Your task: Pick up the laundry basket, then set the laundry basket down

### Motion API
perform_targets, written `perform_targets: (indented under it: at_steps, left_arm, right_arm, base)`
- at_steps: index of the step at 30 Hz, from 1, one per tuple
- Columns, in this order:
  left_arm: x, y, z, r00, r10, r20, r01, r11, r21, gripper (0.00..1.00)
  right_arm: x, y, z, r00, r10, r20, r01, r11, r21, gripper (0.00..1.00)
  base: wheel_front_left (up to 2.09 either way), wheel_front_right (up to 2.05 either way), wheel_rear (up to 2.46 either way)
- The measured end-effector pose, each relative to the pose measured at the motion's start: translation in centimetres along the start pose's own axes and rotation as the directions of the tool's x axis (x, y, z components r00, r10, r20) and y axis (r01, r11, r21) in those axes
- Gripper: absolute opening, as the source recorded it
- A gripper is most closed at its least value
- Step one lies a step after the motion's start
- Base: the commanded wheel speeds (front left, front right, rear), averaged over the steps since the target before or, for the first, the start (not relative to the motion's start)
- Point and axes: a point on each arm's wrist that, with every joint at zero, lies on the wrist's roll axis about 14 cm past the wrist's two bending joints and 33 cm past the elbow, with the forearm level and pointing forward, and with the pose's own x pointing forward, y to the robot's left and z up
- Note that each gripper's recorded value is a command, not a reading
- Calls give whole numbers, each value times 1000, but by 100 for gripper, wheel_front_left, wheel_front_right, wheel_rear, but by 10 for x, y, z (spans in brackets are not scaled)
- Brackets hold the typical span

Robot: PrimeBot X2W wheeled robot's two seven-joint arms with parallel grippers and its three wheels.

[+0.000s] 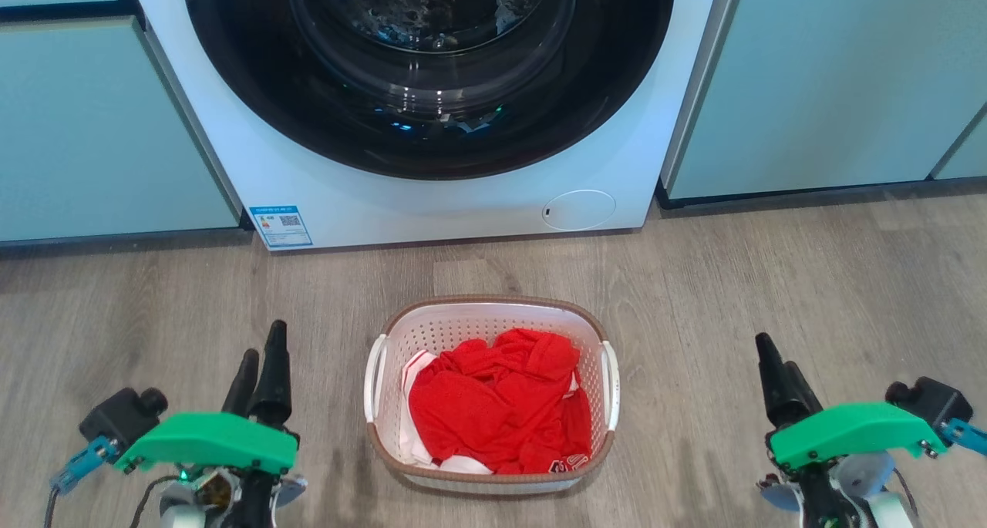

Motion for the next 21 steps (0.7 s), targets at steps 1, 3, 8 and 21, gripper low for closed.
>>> perform_targets:
  at_steps: [1,3,8,21]
  left_arm:
    - [0,-1,0,1000,-2,3,2,1000,16,100]
    - [0,-2,1,1000,-2,6,2,999,54,100]
    - [-1,-5,-1,1000,-6,10,5,991,132,100]
    - [-6,-6,-1,1000,-2,31,-7,953,302,100]
  right_arm:
    - [0,1,-1,1000,3,-4,-3,1000,-13,100]
    - [0,2,-3,1000,9,-7,-9,999,-41,100]
    - [0,7,-5,1000,24,-12,-25,994,-111,100]
    - [-1,23,-5,996,84,-2,-81,962,-262,100]
  base:
    - [0,0,0]
    - [0,0,0]
    - [0,0,0]
    - [0,0,0]
